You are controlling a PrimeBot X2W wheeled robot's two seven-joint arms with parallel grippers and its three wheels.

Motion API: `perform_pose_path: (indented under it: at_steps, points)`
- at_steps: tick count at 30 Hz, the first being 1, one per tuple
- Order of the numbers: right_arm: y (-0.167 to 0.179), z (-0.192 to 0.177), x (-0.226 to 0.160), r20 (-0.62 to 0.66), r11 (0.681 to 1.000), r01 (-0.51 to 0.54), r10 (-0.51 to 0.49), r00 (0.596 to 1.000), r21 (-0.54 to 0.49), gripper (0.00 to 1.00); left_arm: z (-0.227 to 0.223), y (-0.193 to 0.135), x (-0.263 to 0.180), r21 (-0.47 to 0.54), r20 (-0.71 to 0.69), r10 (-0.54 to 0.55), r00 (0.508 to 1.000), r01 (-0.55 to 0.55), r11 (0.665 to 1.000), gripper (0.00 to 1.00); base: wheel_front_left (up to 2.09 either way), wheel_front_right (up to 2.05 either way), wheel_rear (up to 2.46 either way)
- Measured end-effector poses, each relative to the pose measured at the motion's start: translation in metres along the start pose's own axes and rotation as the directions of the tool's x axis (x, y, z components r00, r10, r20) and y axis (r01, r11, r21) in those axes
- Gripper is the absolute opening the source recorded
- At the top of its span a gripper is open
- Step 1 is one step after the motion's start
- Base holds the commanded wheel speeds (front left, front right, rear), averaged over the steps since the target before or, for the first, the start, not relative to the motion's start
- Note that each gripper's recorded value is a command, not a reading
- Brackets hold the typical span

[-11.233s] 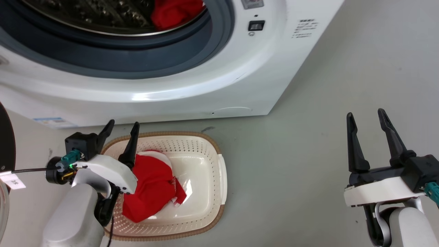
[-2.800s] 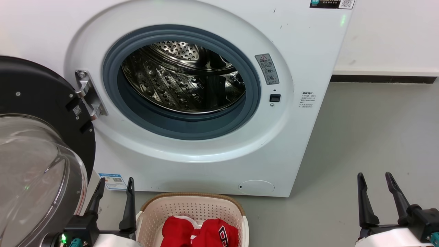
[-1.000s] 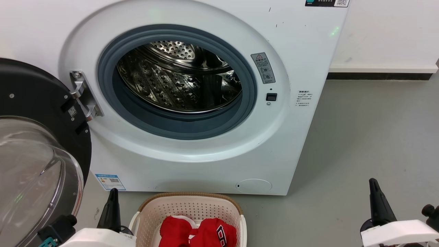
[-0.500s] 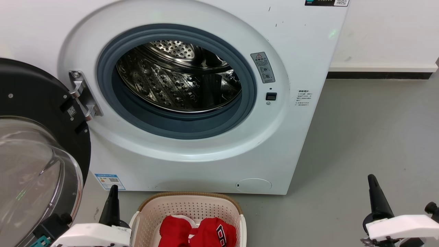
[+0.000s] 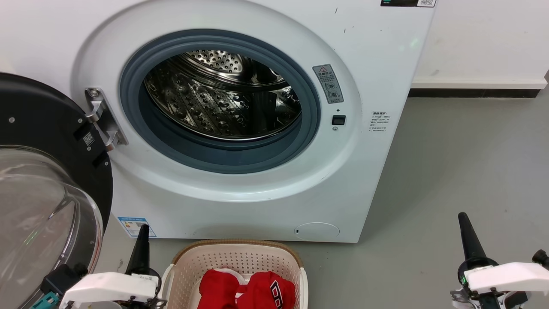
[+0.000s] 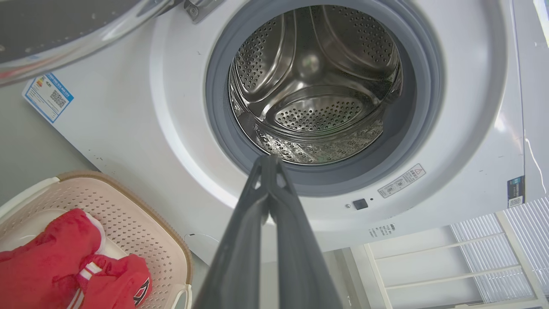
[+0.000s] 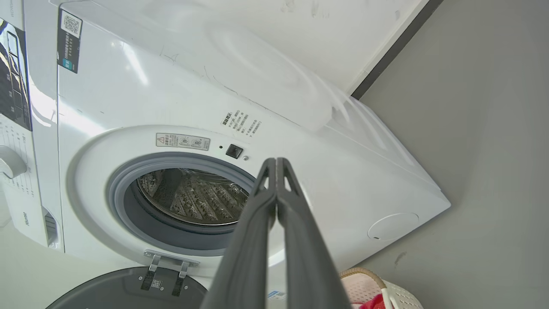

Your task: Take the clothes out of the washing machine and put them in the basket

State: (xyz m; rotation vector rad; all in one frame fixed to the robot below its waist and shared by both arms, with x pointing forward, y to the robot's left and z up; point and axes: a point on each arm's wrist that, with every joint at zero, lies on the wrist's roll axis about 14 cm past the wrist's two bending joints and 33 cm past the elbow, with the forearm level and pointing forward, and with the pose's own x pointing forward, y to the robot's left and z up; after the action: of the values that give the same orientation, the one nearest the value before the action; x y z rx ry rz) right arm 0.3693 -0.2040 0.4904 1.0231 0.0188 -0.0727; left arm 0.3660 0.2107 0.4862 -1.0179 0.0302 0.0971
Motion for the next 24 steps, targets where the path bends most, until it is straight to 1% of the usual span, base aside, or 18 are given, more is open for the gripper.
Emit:
perform_pose_path:
  at_steps: [11, 24]
  points:
    - [0.003, 0.0005, 0.0043, -0.007, 0.993, -0.006, 0.007, 1.0, 0.116, 0.0, -0.0004, -0.0034, 0.0039, -0.117, -0.009, -0.01, 1.0, 0.009, 0.993, 0.0, 0.0, 0.0, 0.0]
    - [0.0051, 0.0001, 0.0077, -0.016, 0.971, -0.011, 0.015, 1.0, 0.238, 0.0, -0.0015, -0.0072, 0.0077, -0.239, -0.02, -0.024, 1.0, 0.018, 0.971, 0.0, 0.0, 0.0, 0.0]
